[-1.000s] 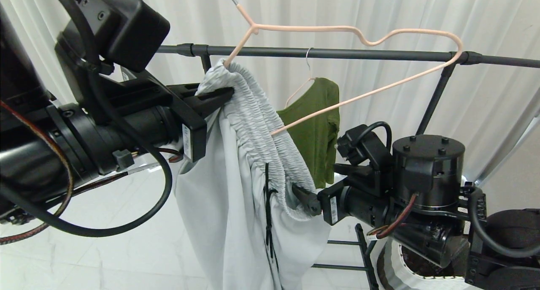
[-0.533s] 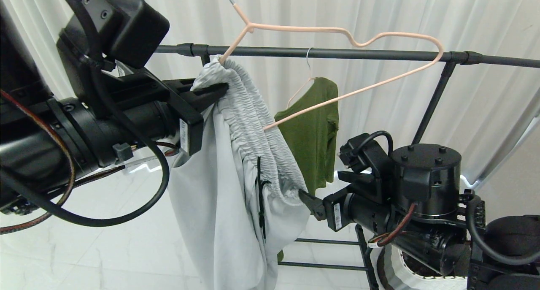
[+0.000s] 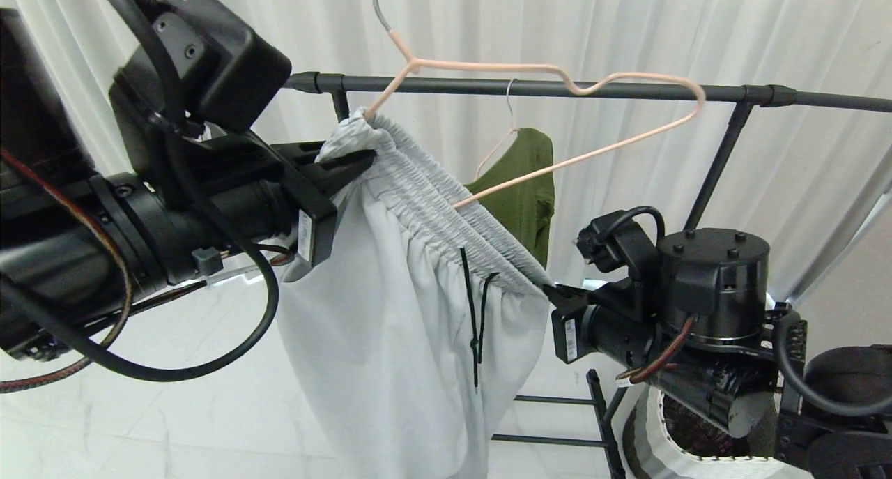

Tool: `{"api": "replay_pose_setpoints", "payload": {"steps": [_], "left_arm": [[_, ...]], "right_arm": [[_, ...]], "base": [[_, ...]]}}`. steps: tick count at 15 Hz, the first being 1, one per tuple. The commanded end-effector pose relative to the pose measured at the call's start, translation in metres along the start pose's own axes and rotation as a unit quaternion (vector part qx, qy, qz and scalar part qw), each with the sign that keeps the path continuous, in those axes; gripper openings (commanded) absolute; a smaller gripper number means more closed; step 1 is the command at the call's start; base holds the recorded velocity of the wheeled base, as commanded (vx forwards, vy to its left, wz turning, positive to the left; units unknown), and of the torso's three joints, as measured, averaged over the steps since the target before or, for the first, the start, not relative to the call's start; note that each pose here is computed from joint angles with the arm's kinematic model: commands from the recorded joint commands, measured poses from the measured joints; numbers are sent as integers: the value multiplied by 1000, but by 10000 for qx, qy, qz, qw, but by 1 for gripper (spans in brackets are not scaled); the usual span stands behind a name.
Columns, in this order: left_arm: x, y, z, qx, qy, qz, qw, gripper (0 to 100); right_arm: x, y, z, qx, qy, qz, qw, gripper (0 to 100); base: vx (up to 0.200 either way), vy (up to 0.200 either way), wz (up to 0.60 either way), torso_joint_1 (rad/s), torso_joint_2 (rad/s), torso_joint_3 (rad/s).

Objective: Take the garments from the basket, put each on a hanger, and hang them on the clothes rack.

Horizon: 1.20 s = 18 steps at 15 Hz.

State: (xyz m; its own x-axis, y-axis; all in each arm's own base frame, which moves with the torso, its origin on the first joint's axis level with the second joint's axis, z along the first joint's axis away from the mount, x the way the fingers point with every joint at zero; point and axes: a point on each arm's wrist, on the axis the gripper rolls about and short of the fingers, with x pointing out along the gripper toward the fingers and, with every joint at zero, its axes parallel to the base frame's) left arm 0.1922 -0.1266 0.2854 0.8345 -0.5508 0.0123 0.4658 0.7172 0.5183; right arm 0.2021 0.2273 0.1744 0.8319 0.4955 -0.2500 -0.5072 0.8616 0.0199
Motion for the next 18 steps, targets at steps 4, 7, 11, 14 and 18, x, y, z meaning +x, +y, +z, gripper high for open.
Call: {"api": "replay_pose_setpoints", "payload": {"steps": [4, 7, 11, 14, 18], "left_arm": [[-4, 3, -30, 522, 538, 81, 9972, 0], [-6, -4, -38, 527, 590, -169, 9967, 0], [-10, -9, -50, 892, 674, -413, 9929, 0], [-9, -11, -57, 1124, 800, -489, 9892, 0], [-12, -9, -72, 1496, 913, -671, 9822, 0]], "right_arm": [[-5, -45, 23, 168, -370, -717, 9966, 0], [-9, -54, 28, 134, -469, -863, 9951, 0], [-8, -56, 37, 108, -604, -888, 9942, 0], [-10, -56, 47, -82, -754, -864, 9934, 0], [-13, -56, 63, -198, -999, -849, 9912, 0]], "base": [[0, 0, 0, 0, 0, 0], [0, 0, 0, 0, 0, 0], [0, 0, 0, 0, 0, 0], [0, 0, 0, 0, 0, 0], [0, 0, 0, 0, 0, 0]]}}
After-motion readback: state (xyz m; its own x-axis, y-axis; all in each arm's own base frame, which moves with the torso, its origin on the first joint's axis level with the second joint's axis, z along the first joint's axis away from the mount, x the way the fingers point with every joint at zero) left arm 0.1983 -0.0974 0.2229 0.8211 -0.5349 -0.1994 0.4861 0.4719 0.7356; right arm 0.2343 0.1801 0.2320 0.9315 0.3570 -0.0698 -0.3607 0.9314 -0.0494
